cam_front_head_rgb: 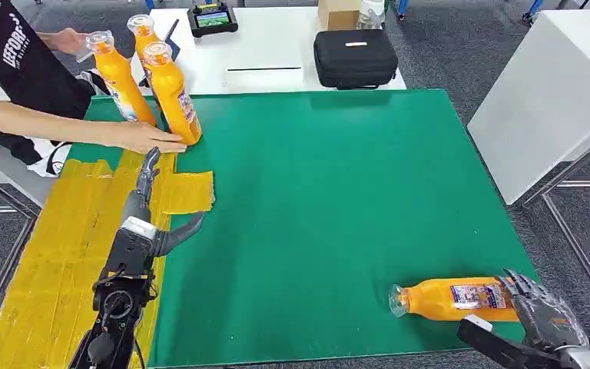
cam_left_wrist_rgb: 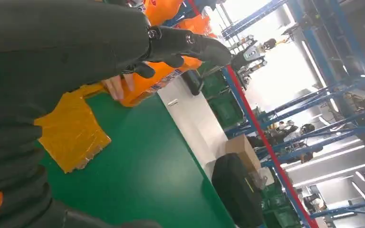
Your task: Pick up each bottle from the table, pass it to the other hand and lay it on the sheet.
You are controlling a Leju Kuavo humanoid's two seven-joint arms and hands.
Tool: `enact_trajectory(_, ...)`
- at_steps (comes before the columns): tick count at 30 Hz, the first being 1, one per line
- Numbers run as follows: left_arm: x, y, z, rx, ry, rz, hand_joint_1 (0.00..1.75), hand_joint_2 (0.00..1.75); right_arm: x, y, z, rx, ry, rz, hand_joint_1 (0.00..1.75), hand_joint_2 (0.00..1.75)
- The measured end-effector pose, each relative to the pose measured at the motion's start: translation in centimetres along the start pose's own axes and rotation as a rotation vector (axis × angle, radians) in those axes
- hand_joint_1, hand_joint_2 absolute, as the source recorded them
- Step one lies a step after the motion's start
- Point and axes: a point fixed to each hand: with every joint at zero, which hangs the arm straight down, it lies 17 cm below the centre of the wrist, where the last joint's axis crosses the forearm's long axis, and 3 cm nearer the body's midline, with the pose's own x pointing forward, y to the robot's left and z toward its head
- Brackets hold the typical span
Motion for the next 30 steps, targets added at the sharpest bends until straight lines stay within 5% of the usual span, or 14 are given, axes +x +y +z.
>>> enact_trajectory(14,-0.8,-1.2,0.5,-0.016,0.028,0.016,0.00,1.75,-2.4,2.8,-1.6,0.045,0.164,0.129,0.00,1.75)
enact_trajectory(16,-0.8,-1.2,0.5,-0.017,0.031,0.017,0.00,1.75,-2.3,2.9,-1.9,0.045,0.166,0.132,0.10,1.75)
enact_trajectory(20,-0.9,-1.3,0.6,-0.019,0.034,0.018,0.00,1.75,-1.8,3.2,-2.3,0.051,0.161,0.136,1.33,1.75)
enact_trajectory(25,-0.9,-1.7,0.6,-0.024,0.039,0.022,0.00,1.75,-1.2,3.0,-3.3,0.037,0.162,0.144,1.62,1.75)
enact_trajectory(30,-1.4,-1.9,0.8,-0.025,0.053,0.022,0.00,1.75,-0.7,2.8,-4.0,0.009,0.153,0.149,1.69,1.75)
